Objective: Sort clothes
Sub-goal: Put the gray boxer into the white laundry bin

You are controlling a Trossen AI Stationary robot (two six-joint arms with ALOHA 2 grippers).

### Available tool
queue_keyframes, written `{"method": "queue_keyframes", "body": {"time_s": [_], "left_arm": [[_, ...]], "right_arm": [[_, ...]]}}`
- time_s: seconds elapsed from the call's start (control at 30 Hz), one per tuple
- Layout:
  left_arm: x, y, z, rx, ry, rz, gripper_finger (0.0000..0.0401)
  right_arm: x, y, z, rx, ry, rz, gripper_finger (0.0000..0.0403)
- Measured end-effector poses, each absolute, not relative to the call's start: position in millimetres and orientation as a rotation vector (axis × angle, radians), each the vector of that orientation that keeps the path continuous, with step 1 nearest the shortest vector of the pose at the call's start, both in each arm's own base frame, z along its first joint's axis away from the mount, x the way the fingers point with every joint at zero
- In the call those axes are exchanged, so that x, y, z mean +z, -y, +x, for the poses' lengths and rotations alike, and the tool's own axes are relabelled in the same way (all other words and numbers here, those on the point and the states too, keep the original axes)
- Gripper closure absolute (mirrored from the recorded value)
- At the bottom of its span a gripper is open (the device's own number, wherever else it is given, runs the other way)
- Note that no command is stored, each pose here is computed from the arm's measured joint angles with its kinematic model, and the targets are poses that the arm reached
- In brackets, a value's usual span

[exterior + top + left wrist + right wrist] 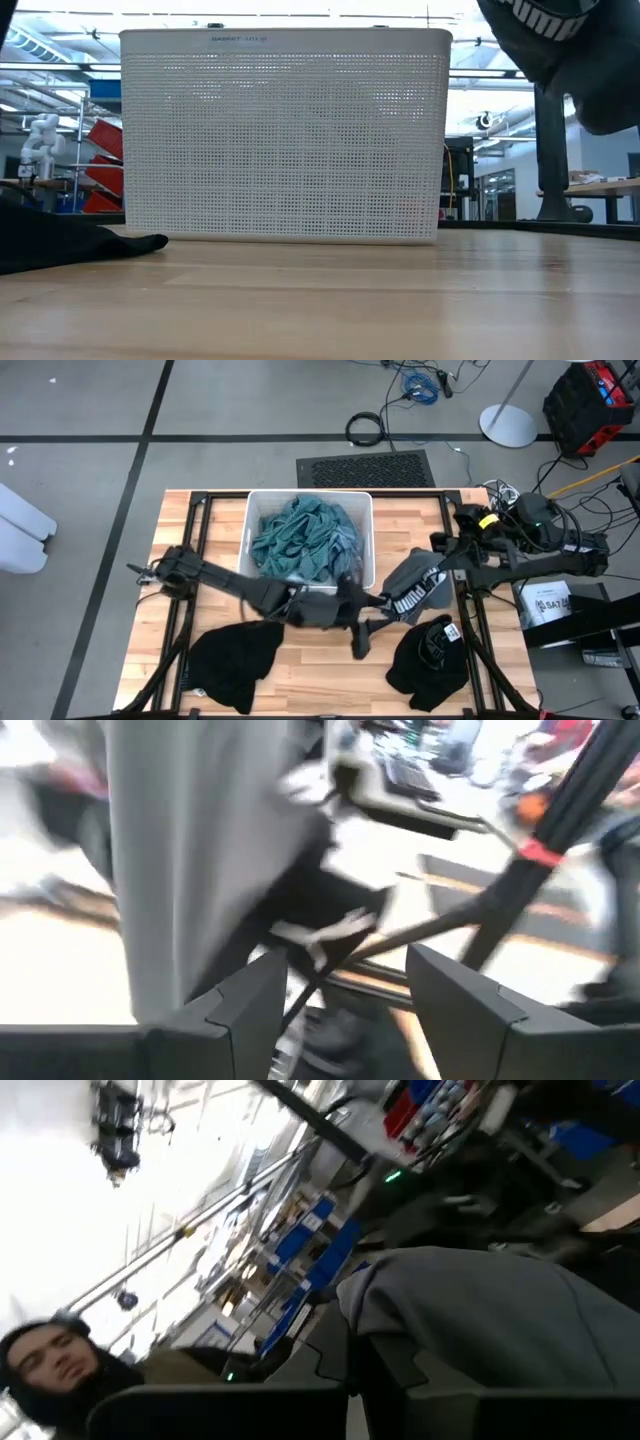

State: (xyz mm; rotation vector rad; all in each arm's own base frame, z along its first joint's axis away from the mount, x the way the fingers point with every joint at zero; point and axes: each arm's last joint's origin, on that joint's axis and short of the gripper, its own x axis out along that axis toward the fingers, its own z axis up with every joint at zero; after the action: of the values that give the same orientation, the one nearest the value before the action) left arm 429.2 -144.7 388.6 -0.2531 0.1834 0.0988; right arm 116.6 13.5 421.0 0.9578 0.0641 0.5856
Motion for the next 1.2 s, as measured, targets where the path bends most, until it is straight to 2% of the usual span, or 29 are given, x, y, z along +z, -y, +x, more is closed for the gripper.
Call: {"method": "queue_keyframes", "body": {"time_s": [0.07, 0.13, 0.23, 0.37, 0.47, 0.67, 1.2], "left_arm": [[394, 155, 423, 0.178, -0.153, -0.147, 0.0186], [399, 158, 421, 0.225, -0.12, -0.182, 0.0186], [405, 152, 422, 0.215, -0.078, -0.481, 0.0186], [401, 134, 429, 0.137, -0.151, -0.945, 0.0186], [400, 125, 433, 0.079, -0.202, -1.146, 0.0186], [406, 124, 435, 0.052, -0.145, -1.175, 0.0186], [401, 120, 434, 0.17, -0.12, -1.124, 0.0187]], "right_arm": [[421, -13, 117, 0.568, -0.057, 0.976, 0.0403], [421, -13, 117, 0.559, -0.053, 0.979, 0.0403], [421, -13, 117, 0.556, -0.049, 0.977, 0.0403], [421, -13, 119, 0.551, -0.052, 0.977, 0.0403], [420, -13, 122, 0.547, -0.06, 0.976, 0.0403], [418, -12, 126, 0.541, -0.067, 0.956, 0.0403], [417, -13, 127, 0.546, -0.075, 0.952, 0.0403]]}}
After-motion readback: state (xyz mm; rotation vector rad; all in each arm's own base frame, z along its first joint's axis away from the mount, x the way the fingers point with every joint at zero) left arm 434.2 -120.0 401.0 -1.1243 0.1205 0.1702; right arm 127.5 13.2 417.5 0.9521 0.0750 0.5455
